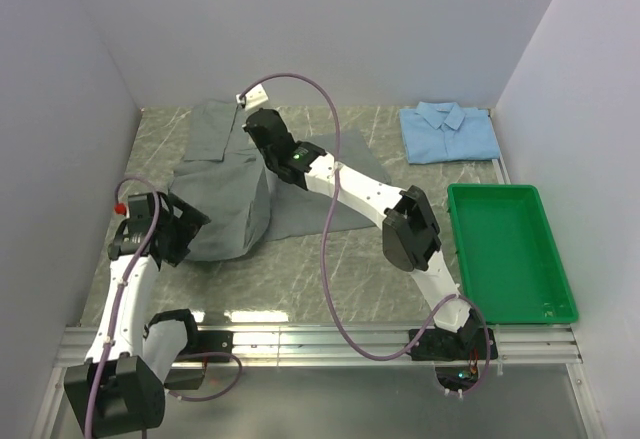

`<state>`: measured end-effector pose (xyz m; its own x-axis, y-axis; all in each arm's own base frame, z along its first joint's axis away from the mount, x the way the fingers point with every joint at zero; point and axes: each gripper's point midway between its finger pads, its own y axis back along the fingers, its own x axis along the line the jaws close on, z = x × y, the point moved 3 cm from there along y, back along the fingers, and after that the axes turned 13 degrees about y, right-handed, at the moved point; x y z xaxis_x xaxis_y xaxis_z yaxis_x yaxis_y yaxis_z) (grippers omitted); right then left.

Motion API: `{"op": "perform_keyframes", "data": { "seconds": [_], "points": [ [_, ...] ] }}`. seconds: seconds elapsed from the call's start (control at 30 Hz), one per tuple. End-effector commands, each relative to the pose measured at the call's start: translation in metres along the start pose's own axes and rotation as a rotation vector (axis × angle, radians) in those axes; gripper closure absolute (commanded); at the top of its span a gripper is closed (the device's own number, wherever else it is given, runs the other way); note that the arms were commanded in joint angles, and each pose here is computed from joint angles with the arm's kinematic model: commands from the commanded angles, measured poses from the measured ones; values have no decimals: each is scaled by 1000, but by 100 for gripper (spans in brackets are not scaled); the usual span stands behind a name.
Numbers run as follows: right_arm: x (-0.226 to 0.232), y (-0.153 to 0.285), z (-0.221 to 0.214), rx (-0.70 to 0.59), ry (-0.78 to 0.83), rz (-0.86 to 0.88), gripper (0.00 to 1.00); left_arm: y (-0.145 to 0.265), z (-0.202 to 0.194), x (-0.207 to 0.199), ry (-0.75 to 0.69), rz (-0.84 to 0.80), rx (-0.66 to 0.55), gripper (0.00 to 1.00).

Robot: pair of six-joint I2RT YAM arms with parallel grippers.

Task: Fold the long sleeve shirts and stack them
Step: Fold the shirt

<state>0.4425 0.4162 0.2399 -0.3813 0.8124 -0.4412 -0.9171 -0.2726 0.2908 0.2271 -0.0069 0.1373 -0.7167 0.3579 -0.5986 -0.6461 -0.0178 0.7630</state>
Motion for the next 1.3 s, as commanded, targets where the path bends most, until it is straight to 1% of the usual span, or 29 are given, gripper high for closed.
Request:
{"op": "perform_keyframes", "data": {
  "seconds": [0.0,0.13,0.3,0.33,0.4,0.53,0.63,0.67,0.73,0.83,1.03,1.27],
  "points": [
    [-5,3,13,-40,-55,0,100,8,-1,19,87,94,-35,2],
    [-5,3,14,-44,-57,5,100,13,-5,29,112,138,-34,2],
    [-1,4,13,-44,-76,29,100,-1,-19,47,140,184,24,2],
    [0,4,11,-41,-77,33,100,-5,-19,45,147,166,24,2],
    [2,4,9,-38,-78,44,100,-12,-27,48,176,162,62,3],
    [2,5,5,-26,-64,47,100,-23,-32,37,191,71,98,6],
    [3,7,0,-18,-62,51,100,-25,-31,20,203,-26,112,8],
    [1,8,1,-21,-66,50,100,-26,-29,13,205,-60,106,8],
    [0,9,-2,-13,-67,50,100,-28,-28,9,217,-77,104,8],
    [-2,12,-3,-8,-67,53,100,-33,-22,7,224,-83,75,8],
    [-10,24,0,1,-55,58,100,-48,-13,1,272,-73,40,10],
    [-22,40,-1,13,-4,61,100,-58,9,-18,302,-87,-26,11]
  ]
}}
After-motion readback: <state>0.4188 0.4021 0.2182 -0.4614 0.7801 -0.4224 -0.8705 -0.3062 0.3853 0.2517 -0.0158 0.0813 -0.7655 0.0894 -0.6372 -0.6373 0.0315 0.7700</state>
